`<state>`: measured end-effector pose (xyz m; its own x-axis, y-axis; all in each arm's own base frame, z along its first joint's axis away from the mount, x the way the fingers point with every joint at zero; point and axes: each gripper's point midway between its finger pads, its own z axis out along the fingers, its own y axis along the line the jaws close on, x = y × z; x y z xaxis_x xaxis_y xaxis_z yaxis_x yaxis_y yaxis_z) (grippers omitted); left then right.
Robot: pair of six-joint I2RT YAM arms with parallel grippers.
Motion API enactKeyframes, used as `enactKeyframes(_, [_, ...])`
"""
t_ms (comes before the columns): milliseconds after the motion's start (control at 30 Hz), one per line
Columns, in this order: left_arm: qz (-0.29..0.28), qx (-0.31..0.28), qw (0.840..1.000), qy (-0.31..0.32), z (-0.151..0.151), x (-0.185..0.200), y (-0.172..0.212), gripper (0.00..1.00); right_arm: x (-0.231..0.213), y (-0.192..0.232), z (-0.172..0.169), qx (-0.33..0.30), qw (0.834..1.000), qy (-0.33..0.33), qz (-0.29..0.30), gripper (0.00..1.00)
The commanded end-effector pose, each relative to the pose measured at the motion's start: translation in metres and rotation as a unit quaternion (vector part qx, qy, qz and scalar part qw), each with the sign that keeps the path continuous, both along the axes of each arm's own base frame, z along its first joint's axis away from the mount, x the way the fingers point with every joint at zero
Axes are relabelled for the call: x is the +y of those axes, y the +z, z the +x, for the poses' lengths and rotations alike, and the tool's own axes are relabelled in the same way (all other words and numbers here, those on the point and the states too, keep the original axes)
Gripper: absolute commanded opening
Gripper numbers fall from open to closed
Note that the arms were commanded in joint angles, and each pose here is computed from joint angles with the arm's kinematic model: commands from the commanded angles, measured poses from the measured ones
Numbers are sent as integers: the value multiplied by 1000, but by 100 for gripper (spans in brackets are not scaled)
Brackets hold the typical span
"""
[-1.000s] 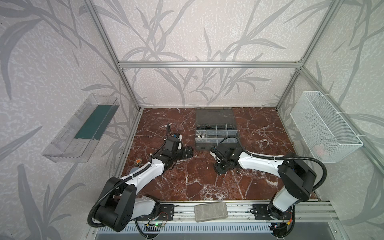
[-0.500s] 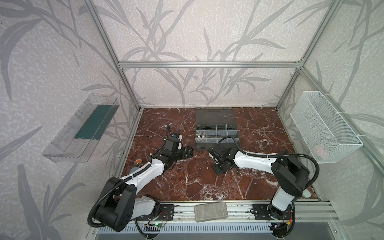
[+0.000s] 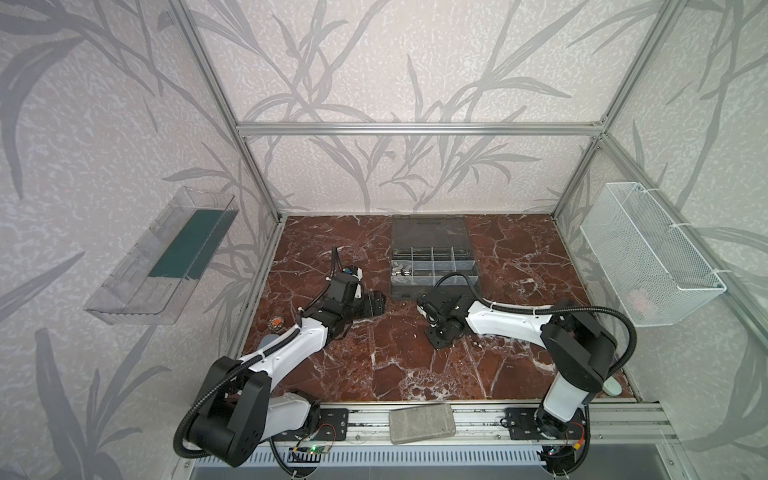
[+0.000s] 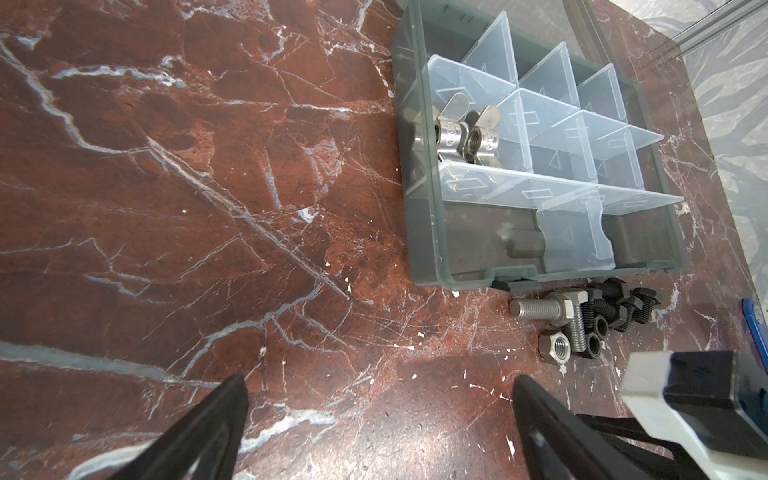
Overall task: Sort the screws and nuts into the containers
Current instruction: 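Close the right gripper on a silver hex nut, then lift the silver hex nut with the right gripper over a box compartment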
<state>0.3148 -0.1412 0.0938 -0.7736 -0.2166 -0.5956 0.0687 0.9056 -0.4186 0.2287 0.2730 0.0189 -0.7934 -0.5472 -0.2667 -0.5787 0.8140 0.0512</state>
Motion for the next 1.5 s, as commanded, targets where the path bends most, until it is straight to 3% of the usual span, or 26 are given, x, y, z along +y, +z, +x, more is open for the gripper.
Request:
enactKeyframes(0, [-2, -7, 1000, 10, 0, 5, 7, 97, 9, 26, 13, -28, 999, 17, 14, 0])
enactKeyframes(200, [-3, -10, 1000, 12, 0, 6, 10, 97, 26, 84, 46, -64, 994, 32, 87, 0])
enactKeyframes(533, [-9, -8, 1000, 13, 1, 5, 12, 97, 23, 145, 124, -142, 979, 11, 147, 0])
enactKeyframes(700, [-16, -5, 1000, 11, 2, 3, 13, 97, 13, 145, 168, -149, 979, -20, 138, 0])
enactKeyframes(900, [-23, 0, 1000, 13, 2, 1, 13, 97, 14, 131, 197, -139, 983, -30, 115, 0])
enactKeyframes(1467, [-22, 2, 1000, 14, 1, 2, 12, 97, 26, 75, 217, -96, 991, -36, 86, 0])
